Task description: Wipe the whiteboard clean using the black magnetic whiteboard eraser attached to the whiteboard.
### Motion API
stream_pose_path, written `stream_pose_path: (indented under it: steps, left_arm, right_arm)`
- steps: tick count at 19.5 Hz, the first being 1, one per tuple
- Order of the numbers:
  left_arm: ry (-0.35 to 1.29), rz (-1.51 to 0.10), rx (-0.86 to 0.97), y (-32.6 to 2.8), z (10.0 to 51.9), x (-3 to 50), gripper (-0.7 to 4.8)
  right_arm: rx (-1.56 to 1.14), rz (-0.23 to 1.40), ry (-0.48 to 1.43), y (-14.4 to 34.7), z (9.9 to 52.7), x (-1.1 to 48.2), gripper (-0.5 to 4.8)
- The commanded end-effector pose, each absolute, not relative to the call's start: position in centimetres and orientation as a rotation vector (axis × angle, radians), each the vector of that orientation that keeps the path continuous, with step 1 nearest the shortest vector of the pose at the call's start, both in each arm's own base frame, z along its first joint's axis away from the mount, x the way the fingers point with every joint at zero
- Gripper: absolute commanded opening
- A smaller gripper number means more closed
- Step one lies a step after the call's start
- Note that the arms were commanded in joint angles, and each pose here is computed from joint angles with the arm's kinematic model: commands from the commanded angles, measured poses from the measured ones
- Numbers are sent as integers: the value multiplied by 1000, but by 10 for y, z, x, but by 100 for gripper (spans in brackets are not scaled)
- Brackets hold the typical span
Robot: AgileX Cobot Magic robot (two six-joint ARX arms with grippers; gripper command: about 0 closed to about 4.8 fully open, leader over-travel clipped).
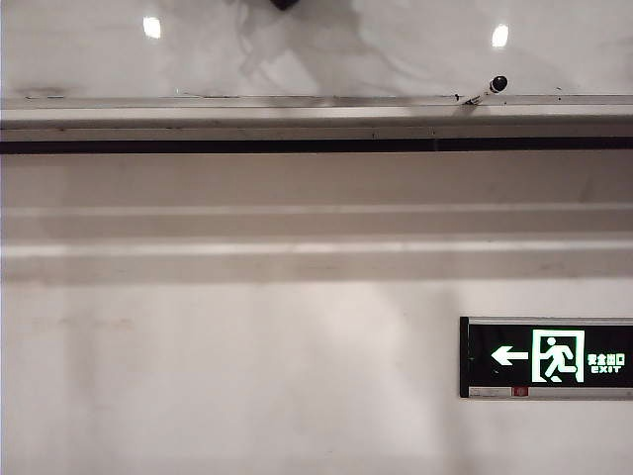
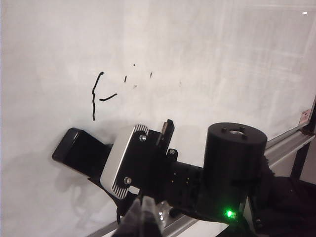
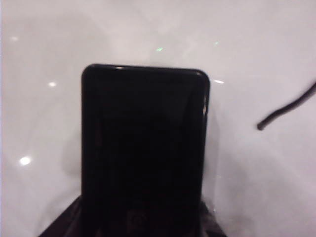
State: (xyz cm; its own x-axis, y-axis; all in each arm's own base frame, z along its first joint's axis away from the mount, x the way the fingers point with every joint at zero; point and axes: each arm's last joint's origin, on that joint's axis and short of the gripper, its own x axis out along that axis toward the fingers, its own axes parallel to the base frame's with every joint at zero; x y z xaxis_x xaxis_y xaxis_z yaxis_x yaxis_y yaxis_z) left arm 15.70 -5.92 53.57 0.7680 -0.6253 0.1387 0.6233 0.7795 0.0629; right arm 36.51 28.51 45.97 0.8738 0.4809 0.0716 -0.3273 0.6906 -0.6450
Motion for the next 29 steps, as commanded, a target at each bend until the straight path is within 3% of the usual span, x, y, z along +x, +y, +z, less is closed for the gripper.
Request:
stream_pose_path:
  steps: [1,6,12,24,29]
  left_arm:
    - [-172,-686,15,-59,538,155,-6]
    - [-172,-685,15,-59,538,155,-6]
    - [-172,-686,15,-59,538,155,-5]
    - [-172,-697,16,-59,538,154,-5]
    - [-172,-697,16,-59,538,154,-6]
  right_arm:
    - [-629,302,-320,279,479,360,147]
    - [-601,37,-405,268,497,359,148]
    - [-625,-80,-423,255,511,354,148]
    - [-594,-249,-398,205,541,358,147]
    - [-603,-183,-392,207,538,360,121]
